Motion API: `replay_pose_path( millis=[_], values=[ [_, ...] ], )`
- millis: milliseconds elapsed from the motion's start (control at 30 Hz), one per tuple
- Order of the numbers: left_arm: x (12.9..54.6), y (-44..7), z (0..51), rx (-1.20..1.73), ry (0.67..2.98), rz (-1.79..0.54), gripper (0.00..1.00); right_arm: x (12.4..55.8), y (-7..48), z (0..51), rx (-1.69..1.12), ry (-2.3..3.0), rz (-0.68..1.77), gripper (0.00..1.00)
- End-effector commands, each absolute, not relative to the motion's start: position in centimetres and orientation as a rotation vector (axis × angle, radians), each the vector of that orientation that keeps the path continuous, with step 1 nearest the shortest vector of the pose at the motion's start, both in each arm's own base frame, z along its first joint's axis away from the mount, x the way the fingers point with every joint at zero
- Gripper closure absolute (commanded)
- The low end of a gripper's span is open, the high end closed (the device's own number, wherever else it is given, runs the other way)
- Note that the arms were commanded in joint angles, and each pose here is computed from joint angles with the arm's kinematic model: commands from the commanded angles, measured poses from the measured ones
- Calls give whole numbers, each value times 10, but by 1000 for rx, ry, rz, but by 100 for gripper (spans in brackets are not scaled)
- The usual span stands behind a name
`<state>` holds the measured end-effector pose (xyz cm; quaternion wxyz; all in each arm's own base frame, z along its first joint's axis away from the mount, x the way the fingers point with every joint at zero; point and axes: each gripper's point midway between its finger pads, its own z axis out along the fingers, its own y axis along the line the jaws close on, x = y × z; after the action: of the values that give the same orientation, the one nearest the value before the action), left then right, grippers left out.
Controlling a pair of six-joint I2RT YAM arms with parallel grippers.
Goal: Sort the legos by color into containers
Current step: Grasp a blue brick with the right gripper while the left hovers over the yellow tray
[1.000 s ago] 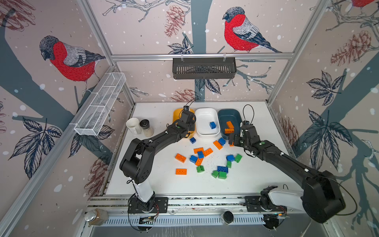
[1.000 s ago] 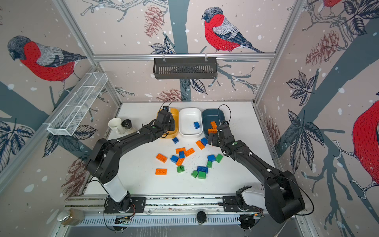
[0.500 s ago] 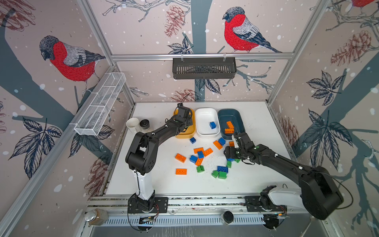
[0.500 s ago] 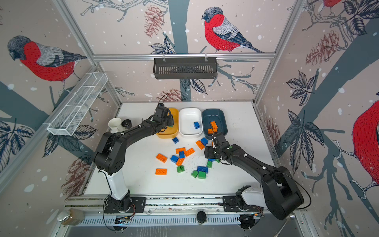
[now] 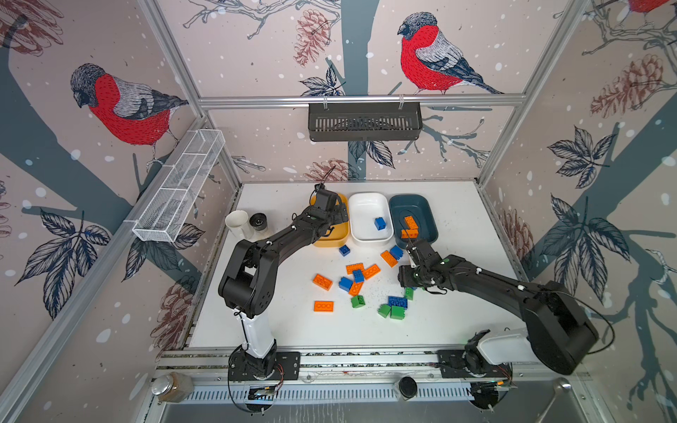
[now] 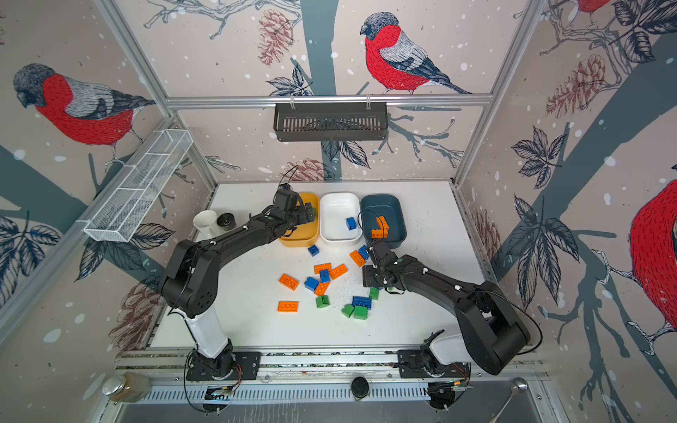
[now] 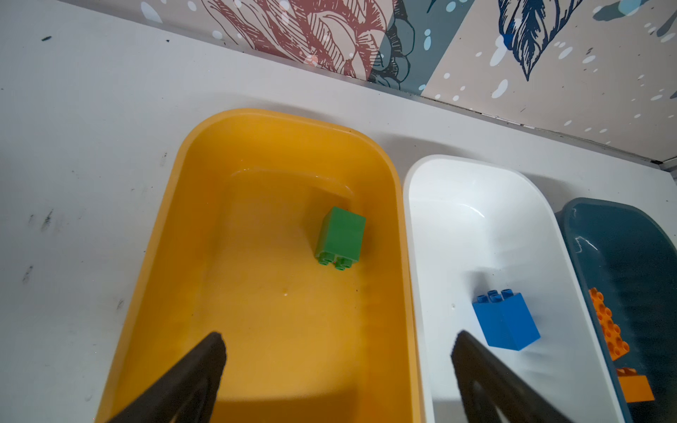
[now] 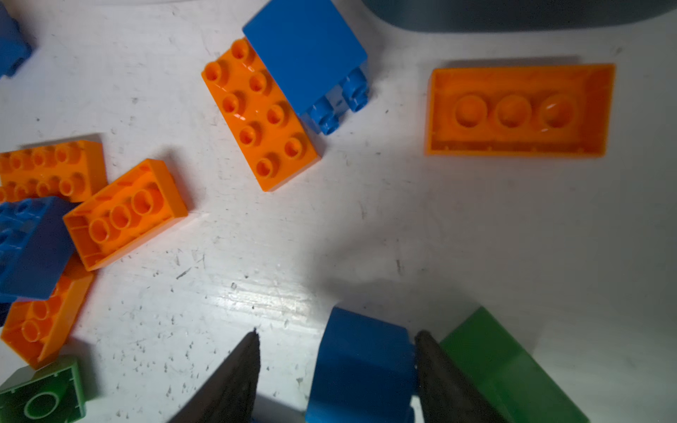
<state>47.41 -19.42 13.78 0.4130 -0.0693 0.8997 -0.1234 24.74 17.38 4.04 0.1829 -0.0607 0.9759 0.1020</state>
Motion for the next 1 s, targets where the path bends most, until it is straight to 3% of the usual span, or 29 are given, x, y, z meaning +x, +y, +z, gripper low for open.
replay_pose_path(
  millis=[0, 600, 967],
  values=[
    [477, -196, 149, -183, 2218, -342, 3, 246, 163, 35, -150, 2769, 166, 36],
    [477, -205, 153, -148, 2206, -399, 3, 242, 156, 17, -159, 2810, 56, 47],
    [478, -203, 155, -150, 2203, -391, 3, 264, 175, 52, -243, 2664, 118, 57]
  ],
)
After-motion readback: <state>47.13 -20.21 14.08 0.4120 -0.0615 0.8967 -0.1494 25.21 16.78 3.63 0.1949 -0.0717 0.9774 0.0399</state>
